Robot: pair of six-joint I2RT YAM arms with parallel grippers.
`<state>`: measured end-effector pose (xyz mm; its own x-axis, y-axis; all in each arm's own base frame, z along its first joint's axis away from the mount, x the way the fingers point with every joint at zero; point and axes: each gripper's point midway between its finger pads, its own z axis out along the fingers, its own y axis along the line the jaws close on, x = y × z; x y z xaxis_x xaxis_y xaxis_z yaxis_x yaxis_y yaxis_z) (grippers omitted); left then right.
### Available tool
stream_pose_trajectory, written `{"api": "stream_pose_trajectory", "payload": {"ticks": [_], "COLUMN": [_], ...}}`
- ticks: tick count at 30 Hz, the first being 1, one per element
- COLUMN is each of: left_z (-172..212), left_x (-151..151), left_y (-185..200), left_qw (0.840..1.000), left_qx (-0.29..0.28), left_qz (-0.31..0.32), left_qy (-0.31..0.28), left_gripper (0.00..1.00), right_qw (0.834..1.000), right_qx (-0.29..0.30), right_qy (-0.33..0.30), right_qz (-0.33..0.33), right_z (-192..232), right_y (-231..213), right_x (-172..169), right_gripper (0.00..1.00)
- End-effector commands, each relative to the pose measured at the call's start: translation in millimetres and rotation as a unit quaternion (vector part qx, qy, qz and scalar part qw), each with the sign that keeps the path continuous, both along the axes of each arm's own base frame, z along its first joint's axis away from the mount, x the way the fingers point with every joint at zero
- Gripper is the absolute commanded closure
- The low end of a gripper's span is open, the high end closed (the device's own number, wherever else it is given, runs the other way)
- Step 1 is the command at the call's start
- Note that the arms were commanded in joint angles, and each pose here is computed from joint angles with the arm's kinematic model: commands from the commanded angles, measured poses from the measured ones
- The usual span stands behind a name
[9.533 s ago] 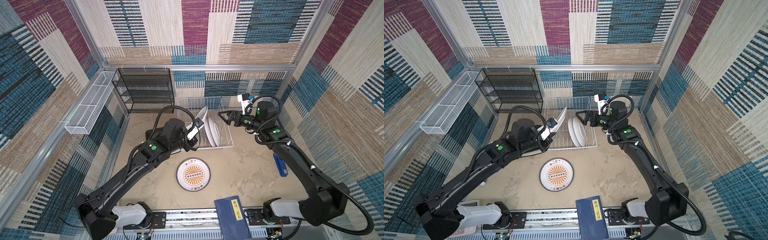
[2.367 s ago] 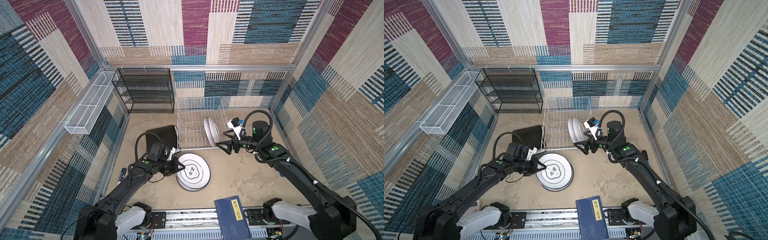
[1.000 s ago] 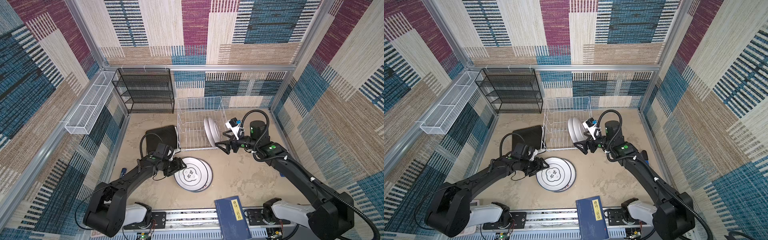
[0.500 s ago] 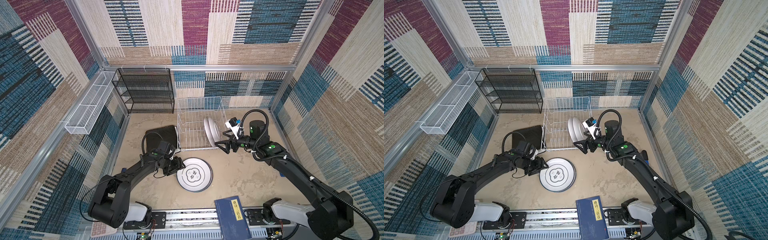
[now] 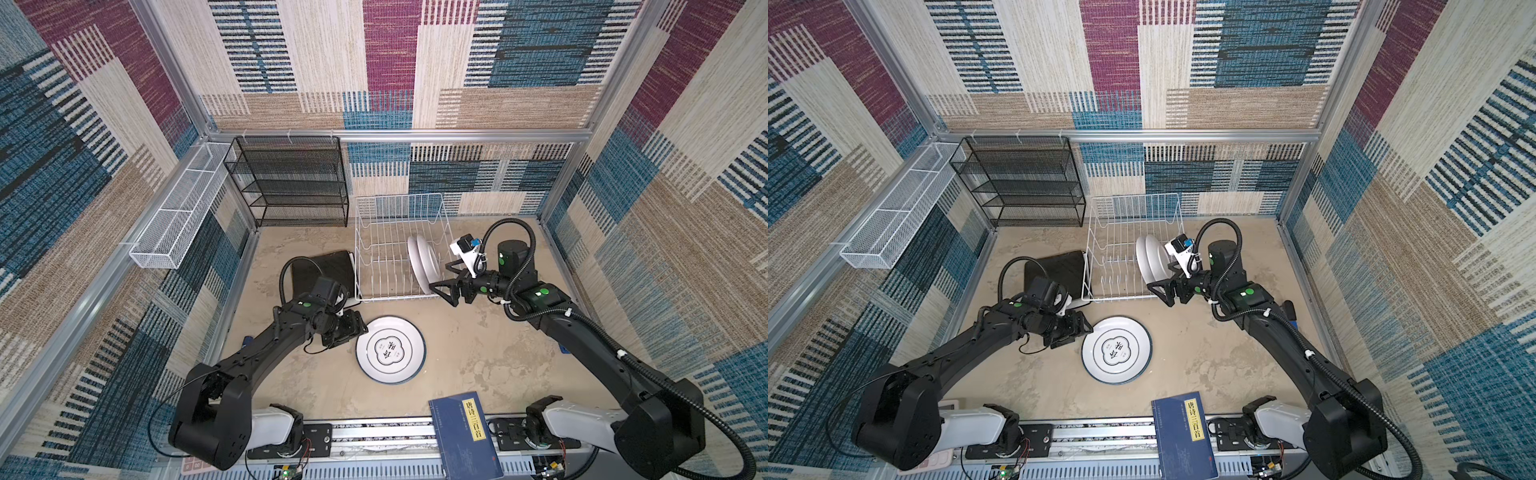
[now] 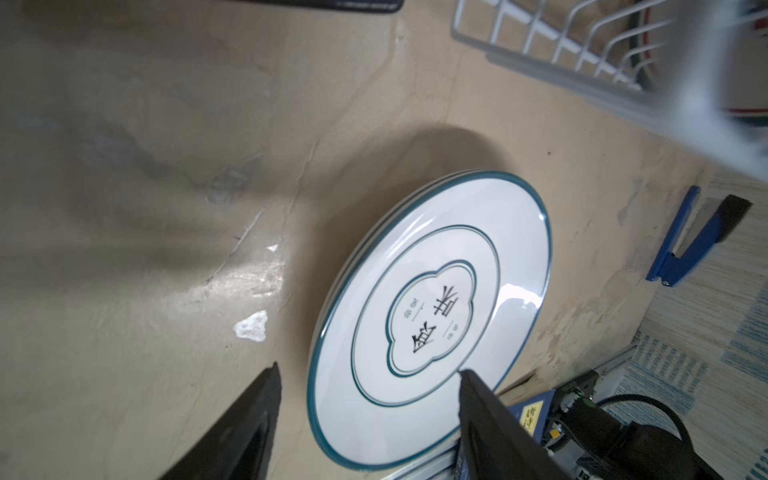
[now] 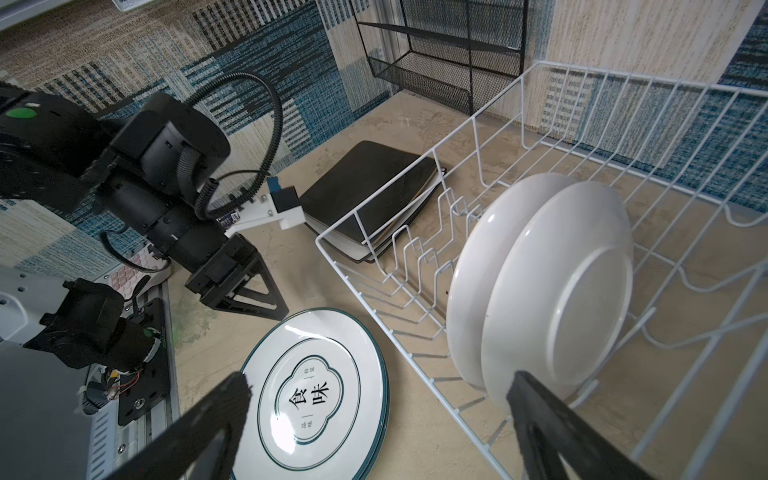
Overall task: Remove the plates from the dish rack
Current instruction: 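Open the left gripper and lift it off the stacked plates, then move the left gripper to the top edge of the white plates in the rack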
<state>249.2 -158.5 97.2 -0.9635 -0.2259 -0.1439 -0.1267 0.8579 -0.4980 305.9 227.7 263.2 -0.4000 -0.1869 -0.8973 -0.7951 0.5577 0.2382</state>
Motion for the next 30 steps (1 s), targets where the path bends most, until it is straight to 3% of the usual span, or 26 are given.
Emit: {"api": "stream_pose_trajectory", "payload": {"ticks": [1, 9, 15, 23, 30], "left_z": [25.3, 115.1, 157.3, 170.5, 156.6], "left_x": [6.2, 32.6, 55.9, 96.7, 128.7], "left_y": [10.4, -7.0, -24.8, -60.3, -104.4], "left_qw": [0.999, 0.988, 0.98, 0.976, 0.975], "left_qx": [0.028, -0.021, -0.049, -0.056, -0.043], "left_qz": [-0.002, -0.021, -0.037, -0.078, -0.112], "left_qy": [-0.045, -0.152, -0.188, -0.195, -0.186], "left_gripper": [0.29, 0.27, 0.26, 0.28, 0.32], "right_qw": [1.0, 0.996, 0.992, 0.987, 0.984], "right_qx": [0.006, 0.013, 0.007, 0.011, 0.006], "right_qy": [-0.018, -0.058, -0.077, -0.077, -0.078], "right_qz": [-0.023, -0.061, -0.1, -0.138, -0.158], "right_z": [9.9, 20.6, 24.4, 23.6, 21.3], "right_y": [-3.4, -14.0, -24.4, -34.8, -41.9], "right_x": [7.3, 10.8, 19.4, 22.2, 22.8], "right_gripper": [0.01, 0.01, 0.01, 0.01, 0.01]}}
